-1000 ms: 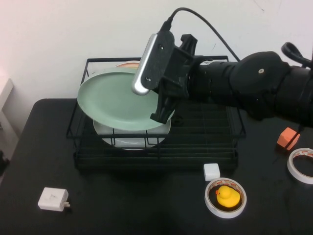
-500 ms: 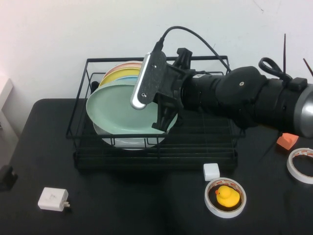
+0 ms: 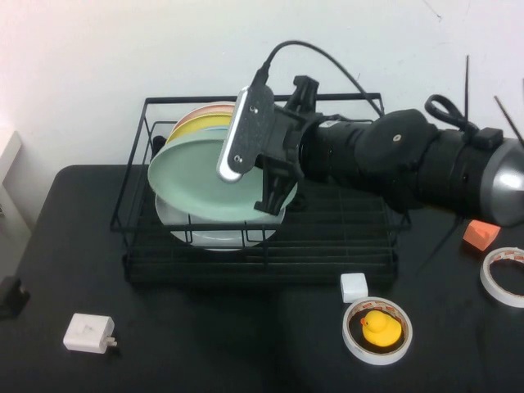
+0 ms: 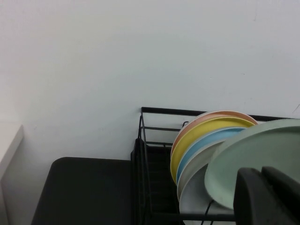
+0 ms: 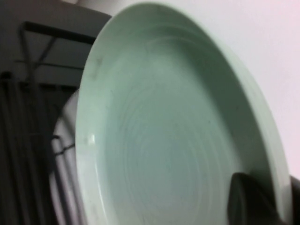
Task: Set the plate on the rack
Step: Place the plate on the rack
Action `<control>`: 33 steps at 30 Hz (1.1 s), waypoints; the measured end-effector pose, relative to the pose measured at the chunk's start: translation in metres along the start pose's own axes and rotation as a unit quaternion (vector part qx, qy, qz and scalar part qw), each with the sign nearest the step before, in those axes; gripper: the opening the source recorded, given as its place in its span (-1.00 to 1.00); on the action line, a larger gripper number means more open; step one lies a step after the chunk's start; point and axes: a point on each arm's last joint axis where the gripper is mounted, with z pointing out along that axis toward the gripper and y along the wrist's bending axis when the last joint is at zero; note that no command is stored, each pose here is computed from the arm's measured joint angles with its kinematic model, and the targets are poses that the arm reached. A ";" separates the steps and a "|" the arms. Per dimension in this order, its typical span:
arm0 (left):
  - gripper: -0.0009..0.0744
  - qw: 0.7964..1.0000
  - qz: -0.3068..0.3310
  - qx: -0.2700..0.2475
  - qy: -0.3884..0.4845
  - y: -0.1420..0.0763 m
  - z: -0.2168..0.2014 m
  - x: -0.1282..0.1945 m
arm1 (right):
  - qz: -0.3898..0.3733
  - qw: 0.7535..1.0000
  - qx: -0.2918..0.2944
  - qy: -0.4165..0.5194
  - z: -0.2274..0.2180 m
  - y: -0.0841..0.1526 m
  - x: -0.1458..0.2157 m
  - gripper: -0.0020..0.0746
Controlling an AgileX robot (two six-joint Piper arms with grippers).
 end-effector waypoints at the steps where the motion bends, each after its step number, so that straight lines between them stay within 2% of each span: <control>1: -0.98 1.000 0.000 0.000 0.000 0.000 0.000 0.000 | 0.000 1.000 -0.004 -0.001 0.001 0.001 0.000 -0.70; 14: -0.98 1.000 0.002 0.013 0.000 -0.002 0.000 0.000 | -0.040 0.999 -0.031 -0.003 0.007 0.010 0.004 -0.69; 16: -0.98 1.000 0.002 0.013 0.000 -0.002 0.000 0.000 | -0.042 0.998 -0.037 -0.003 0.010 0.012 0.005 -0.60; 20: -0.98 1.000 0.002 0.013 0.000 -0.002 0.000 0.000 | -0.043 0.998 -0.047 0.003 0.017 0.018 0.011 -0.24; 22: -0.98 1.000 0.002 0.013 0.000 -0.002 0.000 0.000 | -0.043 0.998 -0.040 0.009 0.018 0.018 0.013 -0.13; 28: -0.98 1.000 0.003 0.012 0.000 -0.002 0.000 0.000 | -0.038 0.999 0.001 0.020 0.015 0.008 0.012 -0.05; 33: -0.98 1.000 0.003 0.012 0.000 -0.002 0.000 0.000 | 0.013 0.999 0.028 -0.021 -0.017 -0.016 -0.015 -0.04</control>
